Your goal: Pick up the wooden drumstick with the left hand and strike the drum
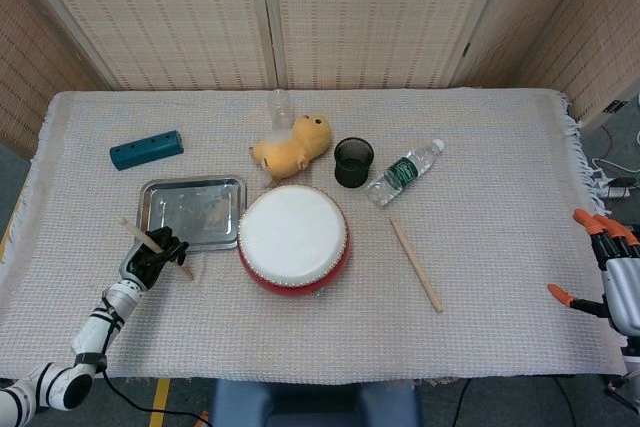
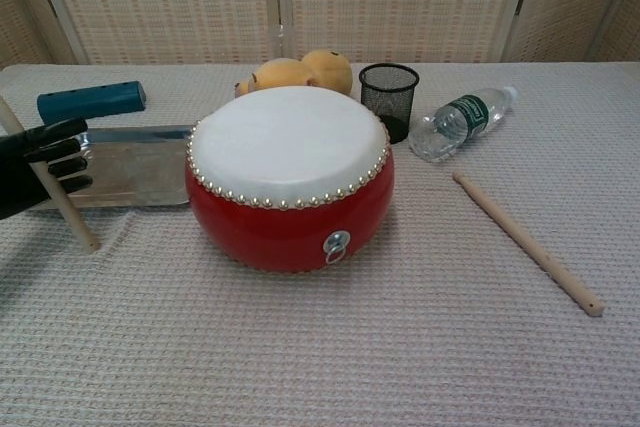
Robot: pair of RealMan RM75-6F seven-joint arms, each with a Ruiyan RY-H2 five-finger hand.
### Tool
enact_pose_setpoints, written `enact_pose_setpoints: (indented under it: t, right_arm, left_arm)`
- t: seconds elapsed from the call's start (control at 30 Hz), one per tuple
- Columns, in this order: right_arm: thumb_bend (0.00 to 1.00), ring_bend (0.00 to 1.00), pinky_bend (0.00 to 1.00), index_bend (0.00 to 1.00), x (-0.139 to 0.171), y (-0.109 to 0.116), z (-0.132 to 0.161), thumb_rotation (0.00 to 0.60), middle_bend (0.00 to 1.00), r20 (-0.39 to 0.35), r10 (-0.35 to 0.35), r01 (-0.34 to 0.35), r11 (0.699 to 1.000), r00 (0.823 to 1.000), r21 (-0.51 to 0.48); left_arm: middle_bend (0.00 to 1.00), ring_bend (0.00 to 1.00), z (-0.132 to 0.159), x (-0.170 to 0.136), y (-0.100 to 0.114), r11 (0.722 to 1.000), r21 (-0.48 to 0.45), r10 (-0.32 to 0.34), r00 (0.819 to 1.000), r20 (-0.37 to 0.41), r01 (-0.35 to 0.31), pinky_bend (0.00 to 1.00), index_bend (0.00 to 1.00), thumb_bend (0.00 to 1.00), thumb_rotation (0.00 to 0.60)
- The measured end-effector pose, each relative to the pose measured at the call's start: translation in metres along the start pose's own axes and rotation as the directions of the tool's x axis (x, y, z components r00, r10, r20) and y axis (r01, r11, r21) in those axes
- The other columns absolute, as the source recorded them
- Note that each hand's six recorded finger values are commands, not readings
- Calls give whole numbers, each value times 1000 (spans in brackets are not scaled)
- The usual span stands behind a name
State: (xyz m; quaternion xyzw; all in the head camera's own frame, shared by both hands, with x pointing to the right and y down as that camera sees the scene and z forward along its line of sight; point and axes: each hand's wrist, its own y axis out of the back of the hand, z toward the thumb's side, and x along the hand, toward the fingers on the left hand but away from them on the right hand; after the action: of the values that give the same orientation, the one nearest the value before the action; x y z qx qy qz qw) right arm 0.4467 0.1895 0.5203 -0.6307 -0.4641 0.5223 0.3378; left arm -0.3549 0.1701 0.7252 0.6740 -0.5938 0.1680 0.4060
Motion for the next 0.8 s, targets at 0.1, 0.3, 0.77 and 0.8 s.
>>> enact_pose_setpoints:
  t: [0.1, 0.3, 0.77, 0.8]
  right_arm:
    - [20, 20, 119, 69, 0, 0, 0, 600, 138, -1, 0, 0, 1000, 1000, 1]
    - [20, 20, 123, 70, 0, 1, 2, 600, 138, -5, 0, 0, 1000, 1000, 0]
    - [19, 20, 123, 70, -1, -2, 2, 600, 138, -5, 7, -7, 1000, 1000, -8]
    - [20, 20, 123, 70, -1, -1, 2, 600, 138, -4, 6, -6, 1000, 1000, -9]
  left_arm:
    - [973, 826, -1, 1, 0, 1000, 19, 5, 1000, 0, -5, 761, 877, 126, 597]
    - [999, 851, -5, 1, -1, 997, 73, 5, 1000, -5, -4, 784, 913, 126, 600]
    - [1000, 864, -27, 6, -14, 982, 187, 4, 1000, -30, 2, 784, 931, 130, 600]
    - [1000, 865, -28, 6, -14, 981, 192, 6, 1000, -30, 0, 784, 932, 130, 600]
